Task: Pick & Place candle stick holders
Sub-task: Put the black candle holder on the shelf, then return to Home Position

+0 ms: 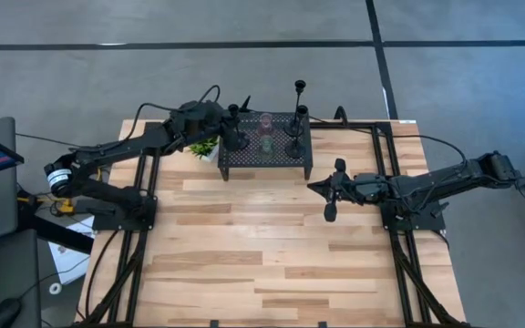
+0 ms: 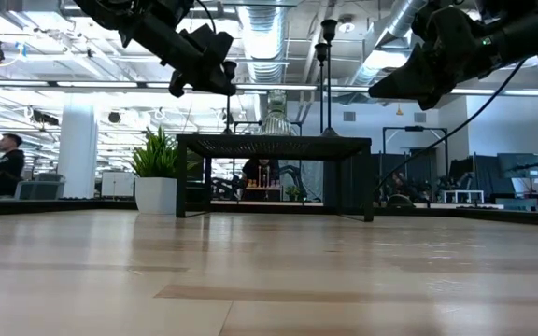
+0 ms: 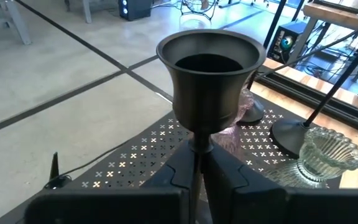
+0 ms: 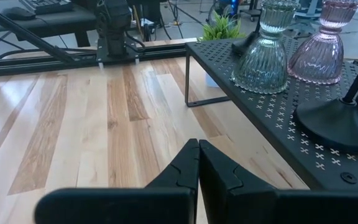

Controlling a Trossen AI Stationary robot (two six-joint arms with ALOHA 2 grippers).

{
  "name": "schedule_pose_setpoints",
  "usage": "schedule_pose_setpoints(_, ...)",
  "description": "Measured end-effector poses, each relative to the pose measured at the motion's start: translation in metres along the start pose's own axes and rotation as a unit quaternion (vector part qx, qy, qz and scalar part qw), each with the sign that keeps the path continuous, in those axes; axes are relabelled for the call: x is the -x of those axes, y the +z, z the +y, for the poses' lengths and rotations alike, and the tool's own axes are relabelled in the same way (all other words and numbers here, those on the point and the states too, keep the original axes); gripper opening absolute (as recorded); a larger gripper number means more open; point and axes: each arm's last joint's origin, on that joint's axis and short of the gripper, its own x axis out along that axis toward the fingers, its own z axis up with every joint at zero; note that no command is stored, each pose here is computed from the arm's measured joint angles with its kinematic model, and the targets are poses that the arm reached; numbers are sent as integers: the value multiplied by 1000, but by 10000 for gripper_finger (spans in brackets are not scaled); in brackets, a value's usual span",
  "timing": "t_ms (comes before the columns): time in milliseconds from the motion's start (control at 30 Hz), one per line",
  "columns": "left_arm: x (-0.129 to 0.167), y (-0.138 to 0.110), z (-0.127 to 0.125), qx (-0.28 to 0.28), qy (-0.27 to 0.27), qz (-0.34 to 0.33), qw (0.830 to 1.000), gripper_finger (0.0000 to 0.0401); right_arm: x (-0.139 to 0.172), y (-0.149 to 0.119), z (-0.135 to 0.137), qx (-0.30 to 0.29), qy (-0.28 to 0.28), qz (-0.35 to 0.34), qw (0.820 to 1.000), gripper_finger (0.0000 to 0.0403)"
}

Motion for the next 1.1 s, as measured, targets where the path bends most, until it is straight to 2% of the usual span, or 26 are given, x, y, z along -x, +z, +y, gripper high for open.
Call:
schedule_pose_setpoints(400, 0, -4, -1, -1, -1, 5, 1000, 23, 0, -1, 0, 2, -1, 6, 1000, 0)
schedule_pose_setpoints(600, -2, -11, -1, -2, 0, 24, 1000, 52, 0, -1, 0, 2, -1, 6, 1000, 0)
schedule_pose_setpoints(933, -1, -8, -1, 0, -1, 13, 1000, 87, 0, -1, 0, 2, -1, 6, 1000, 0)
schedule_pose_setpoints(1100, -1, -8, -1, 0, -1, 12, 1000, 119, 0, -1, 0, 2, -1, 6, 1000, 0)
